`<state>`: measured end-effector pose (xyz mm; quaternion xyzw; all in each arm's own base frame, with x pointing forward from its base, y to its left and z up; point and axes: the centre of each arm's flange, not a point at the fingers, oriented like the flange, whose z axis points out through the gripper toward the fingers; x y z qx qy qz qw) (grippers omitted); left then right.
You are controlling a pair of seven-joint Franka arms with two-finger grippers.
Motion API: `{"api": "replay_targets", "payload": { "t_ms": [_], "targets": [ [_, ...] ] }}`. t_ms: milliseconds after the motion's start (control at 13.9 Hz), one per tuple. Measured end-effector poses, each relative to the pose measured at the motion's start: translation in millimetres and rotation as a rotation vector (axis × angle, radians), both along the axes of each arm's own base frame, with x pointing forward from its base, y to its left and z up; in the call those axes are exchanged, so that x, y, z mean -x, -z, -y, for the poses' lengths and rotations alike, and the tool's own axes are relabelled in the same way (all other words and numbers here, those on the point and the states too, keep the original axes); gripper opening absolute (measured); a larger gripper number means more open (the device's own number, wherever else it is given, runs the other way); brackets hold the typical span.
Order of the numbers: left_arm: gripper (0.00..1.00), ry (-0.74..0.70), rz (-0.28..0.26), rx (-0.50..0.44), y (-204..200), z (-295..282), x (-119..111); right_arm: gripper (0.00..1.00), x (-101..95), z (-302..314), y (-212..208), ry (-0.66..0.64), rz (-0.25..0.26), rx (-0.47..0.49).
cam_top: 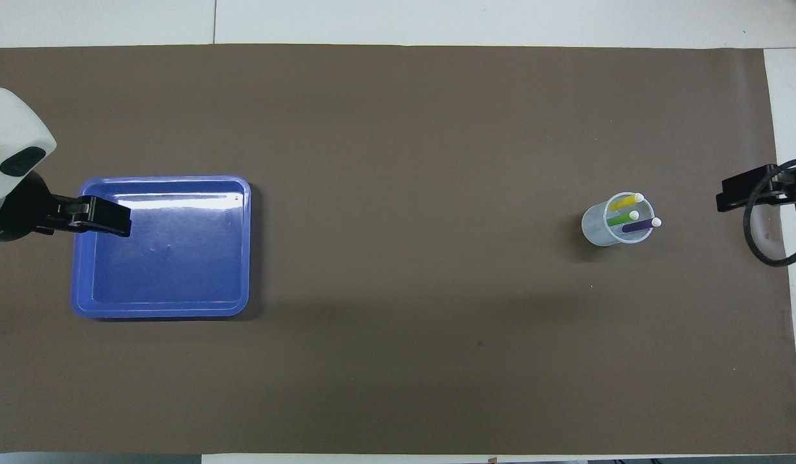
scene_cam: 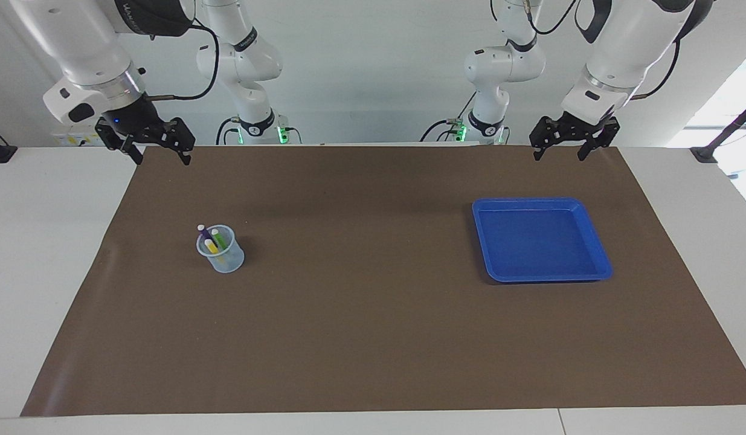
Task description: Transfer and insert pens with both arms
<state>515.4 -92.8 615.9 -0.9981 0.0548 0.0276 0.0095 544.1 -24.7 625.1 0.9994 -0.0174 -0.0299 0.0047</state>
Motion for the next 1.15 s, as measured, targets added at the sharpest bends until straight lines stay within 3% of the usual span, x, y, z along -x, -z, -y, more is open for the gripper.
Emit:
{"api": "replay_targets", "payload": {
  "t_ms": [1153],
  "targets": [
    [1.00,-0.014,-0.001,0.001,-0.1,-7.0,-1.0,1.00,0.5,-1.2,0.9,-0.001,-0.006,0.000]
  ]
}}
